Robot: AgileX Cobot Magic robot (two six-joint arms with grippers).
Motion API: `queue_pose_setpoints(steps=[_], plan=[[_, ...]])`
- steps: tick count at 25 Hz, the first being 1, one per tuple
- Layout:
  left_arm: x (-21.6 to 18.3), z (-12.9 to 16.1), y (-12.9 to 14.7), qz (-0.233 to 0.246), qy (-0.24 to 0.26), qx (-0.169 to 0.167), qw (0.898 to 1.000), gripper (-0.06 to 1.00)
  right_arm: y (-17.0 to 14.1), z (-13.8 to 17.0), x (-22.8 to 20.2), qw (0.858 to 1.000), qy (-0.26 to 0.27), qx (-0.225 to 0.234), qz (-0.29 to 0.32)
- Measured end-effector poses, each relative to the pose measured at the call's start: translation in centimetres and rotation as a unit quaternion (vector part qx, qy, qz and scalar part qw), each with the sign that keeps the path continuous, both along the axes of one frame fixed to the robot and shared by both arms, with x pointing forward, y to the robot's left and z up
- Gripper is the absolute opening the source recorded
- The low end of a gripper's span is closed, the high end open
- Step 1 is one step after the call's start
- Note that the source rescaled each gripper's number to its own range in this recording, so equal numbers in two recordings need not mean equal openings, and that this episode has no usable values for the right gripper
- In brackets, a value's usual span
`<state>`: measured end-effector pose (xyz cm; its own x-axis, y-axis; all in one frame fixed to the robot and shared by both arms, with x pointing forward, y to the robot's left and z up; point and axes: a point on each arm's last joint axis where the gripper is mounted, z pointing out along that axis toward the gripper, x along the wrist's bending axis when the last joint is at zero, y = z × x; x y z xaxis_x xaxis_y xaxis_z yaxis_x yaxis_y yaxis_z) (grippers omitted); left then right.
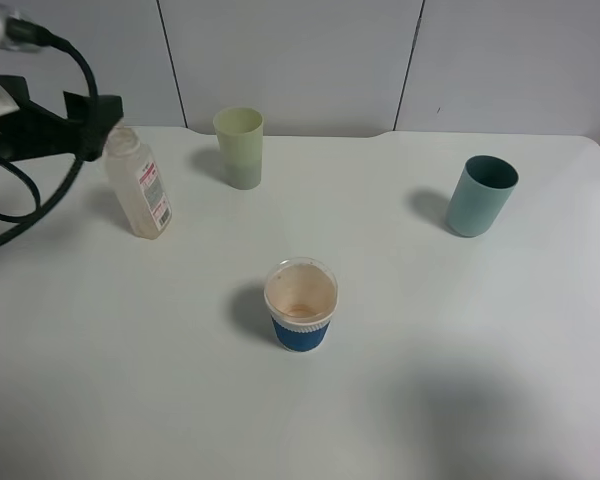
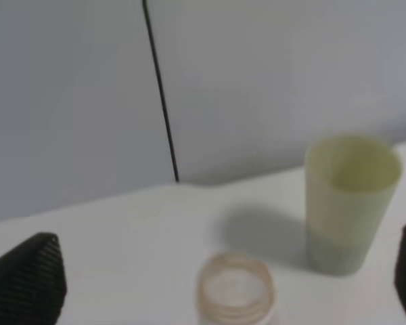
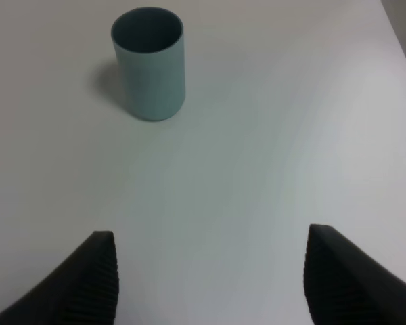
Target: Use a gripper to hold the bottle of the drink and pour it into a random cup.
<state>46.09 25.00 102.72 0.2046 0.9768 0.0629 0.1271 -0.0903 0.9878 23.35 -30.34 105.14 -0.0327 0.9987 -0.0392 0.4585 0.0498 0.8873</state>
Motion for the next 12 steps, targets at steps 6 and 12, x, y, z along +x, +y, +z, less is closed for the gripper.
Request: queue_pose_setpoints(steps=[6, 12], plan=[[-3.9, 3.6, 0.8, -0.011, -0.011, -0.006, 1.000, 0.98, 0.0, 0.0, 0.0, 1.000, 0.000, 0.000, 0.000], [-6.8, 7.7, 1.1, -0.037, 0.045, 0.023, 0.998, 0.98, 0.0, 0.0, 0.0, 1.000, 0.000, 0.000, 0.000]])
